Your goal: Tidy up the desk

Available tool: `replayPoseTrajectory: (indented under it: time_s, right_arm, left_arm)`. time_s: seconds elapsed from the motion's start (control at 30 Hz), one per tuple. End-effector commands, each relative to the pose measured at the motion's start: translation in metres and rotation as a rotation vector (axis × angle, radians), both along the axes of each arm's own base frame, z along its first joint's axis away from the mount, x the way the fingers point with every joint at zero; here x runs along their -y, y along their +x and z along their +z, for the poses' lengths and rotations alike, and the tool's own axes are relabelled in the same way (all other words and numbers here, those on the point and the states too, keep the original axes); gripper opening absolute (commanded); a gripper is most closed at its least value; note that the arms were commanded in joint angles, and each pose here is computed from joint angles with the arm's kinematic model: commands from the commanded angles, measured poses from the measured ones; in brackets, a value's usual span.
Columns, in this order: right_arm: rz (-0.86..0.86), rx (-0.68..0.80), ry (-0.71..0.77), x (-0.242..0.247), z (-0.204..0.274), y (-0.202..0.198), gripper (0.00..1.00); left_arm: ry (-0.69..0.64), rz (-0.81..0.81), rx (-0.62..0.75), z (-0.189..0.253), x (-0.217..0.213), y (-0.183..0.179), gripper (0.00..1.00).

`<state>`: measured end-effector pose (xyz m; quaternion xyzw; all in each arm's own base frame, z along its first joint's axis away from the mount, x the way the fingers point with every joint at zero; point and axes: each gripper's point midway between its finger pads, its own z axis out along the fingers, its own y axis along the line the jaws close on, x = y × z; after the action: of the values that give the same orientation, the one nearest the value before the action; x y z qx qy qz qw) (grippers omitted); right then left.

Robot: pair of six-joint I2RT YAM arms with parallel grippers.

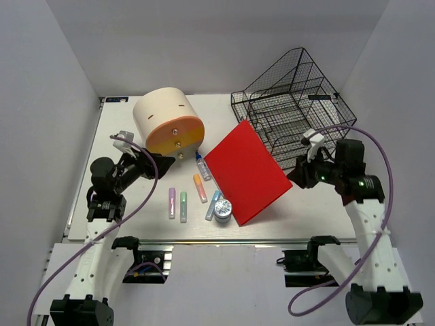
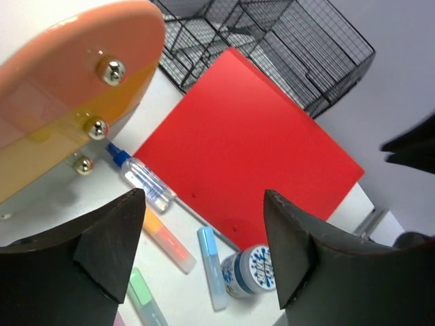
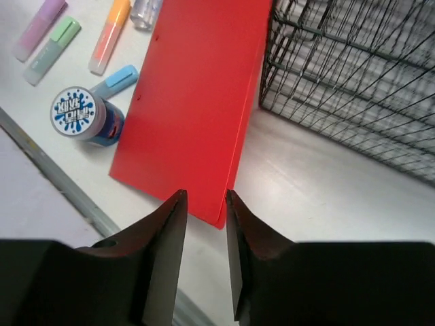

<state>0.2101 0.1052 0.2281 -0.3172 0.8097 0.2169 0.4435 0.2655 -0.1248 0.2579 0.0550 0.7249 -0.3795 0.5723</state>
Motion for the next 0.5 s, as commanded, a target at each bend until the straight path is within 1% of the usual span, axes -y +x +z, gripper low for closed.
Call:
replayPoseTrajectory:
  time_s: [0.0, 0.03, 0.07, 0.1, 0.13, 0.2, 0.27, 0.4, 0.47]
  right_arm:
    - [-0.041, -0.13, 0.088, -0.009, -0.01, 0.009, 0.36]
    - [-0.048, -0.153, 0.085, -0.009, -0.019, 0.012, 0.46]
    - [-0.055, -0.155, 0.084, -0.008, -0.022, 0.014, 0.54]
    - [-0.059, -0.159, 0.086, -0.008, -0.026, 0.015, 0.58]
    - [-0.057, -0.158, 0.087, -0.009, -0.028, 0.017, 0.66]
    - [-0.06, -0.174, 0.085, -0.008, -0.036, 0.019, 0.76]
    - [-0.058, -0.188, 0.086, -0.009, -0.042, 0.022, 0.81]
    - [-0.011, -0.234, 0.125, -0.018, -0.053, 0.022, 0.8]
    - [0.002, -0.252, 0.133, -0.021, -0.058, 0.022, 0.77]
  left_arm:
    - [0.0, -0.063, 0.024, 0.019, 0.008, -0.016, 0.81]
    - [0.002, -0.06, 0.031, 0.019, 0.007, -0.018, 0.82]
    - [0.005, -0.061, 0.034, 0.018, 0.008, -0.02, 0.82]
    - [0.005, -0.063, 0.036, 0.017, 0.008, -0.021, 0.82]
    - [0.005, -0.064, 0.039, 0.016, 0.008, -0.022, 0.82]
    - [0.007, -0.063, 0.03, 0.01, 0.008, -0.023, 0.82]
    - [0.01, -0.066, 0.023, 0.005, 0.008, -0.023, 0.82]
    - [0.015, -0.064, 0.01, -0.001, 0.007, -0.023, 0.82]
    - [0.016, -0.065, 0.015, 0.0, 0.007, -0.024, 0.83]
